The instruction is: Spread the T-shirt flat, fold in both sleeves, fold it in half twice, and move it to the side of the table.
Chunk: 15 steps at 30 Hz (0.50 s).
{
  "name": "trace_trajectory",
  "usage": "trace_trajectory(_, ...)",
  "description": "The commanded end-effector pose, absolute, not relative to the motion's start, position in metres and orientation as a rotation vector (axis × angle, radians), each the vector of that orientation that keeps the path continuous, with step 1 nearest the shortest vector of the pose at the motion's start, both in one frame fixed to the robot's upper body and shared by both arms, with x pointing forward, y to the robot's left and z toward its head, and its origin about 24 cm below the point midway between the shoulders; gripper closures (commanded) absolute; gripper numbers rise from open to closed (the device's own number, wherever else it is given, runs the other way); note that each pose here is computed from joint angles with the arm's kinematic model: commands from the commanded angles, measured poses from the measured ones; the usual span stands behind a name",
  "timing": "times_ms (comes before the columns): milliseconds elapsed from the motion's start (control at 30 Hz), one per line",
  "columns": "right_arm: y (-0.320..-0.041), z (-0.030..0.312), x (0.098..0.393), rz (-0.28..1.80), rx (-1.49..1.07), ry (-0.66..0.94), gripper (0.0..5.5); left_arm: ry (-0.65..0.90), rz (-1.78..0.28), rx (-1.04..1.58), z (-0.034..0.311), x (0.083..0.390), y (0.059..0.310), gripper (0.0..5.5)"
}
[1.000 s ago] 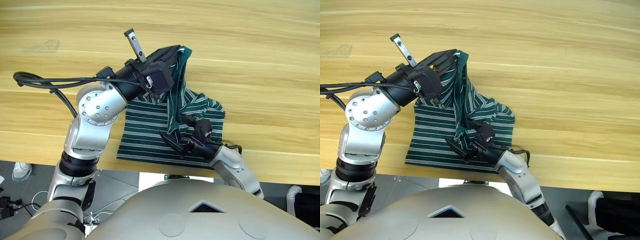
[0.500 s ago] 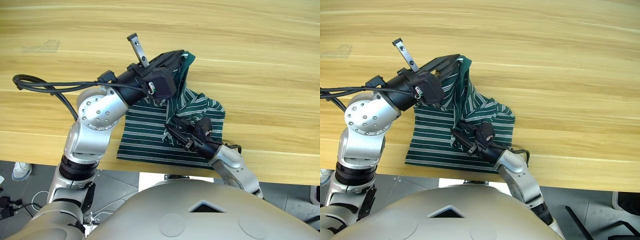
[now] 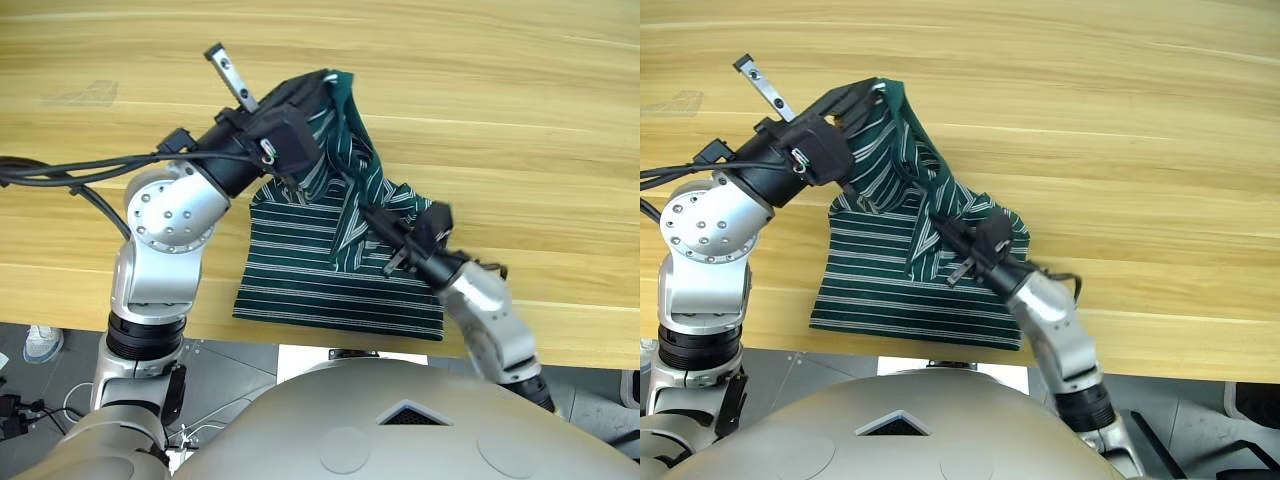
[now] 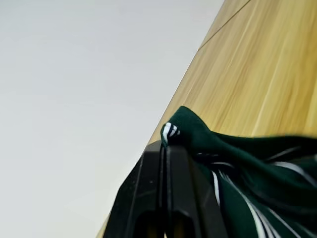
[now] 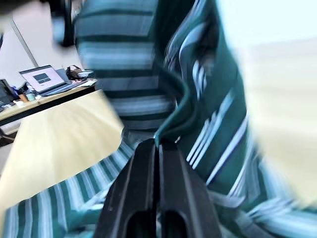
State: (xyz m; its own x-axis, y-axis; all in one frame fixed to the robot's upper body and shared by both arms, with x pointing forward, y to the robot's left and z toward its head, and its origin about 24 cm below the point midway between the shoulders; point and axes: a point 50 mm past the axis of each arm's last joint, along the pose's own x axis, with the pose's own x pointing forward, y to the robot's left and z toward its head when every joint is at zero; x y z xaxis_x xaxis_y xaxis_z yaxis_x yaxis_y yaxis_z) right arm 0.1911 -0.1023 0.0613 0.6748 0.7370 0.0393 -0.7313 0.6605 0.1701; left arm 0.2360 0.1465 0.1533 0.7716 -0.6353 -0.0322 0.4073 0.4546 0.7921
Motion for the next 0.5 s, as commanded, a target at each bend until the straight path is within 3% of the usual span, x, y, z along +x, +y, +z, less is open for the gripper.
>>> trace_trajectory(33,-0.138,0.100,0.224,0.789,0.065,-0.125,5.45,-0.283,-0.547,0.904,0.162,0.243,0.171,5.50)
trace_trajectory(167,-0.166,0.145,0.248,0.784,-0.107,-0.260,5.45,-0.307,-0.487,0.927,0.180,0.248,0.186,5.50)
trace_trajectory(367,-0.188,0.194,0.268,0.938,-0.434,-0.278,5.45,-0.312,-0.569,0.935,0.196,0.263,0.178,5.50)
trace_trajectory(500,-0.196,0.252,0.320,0.834,-0.597,-0.372,5.45,-0.307,-0.606,0.962,0.229,0.299,0.172,5.50)
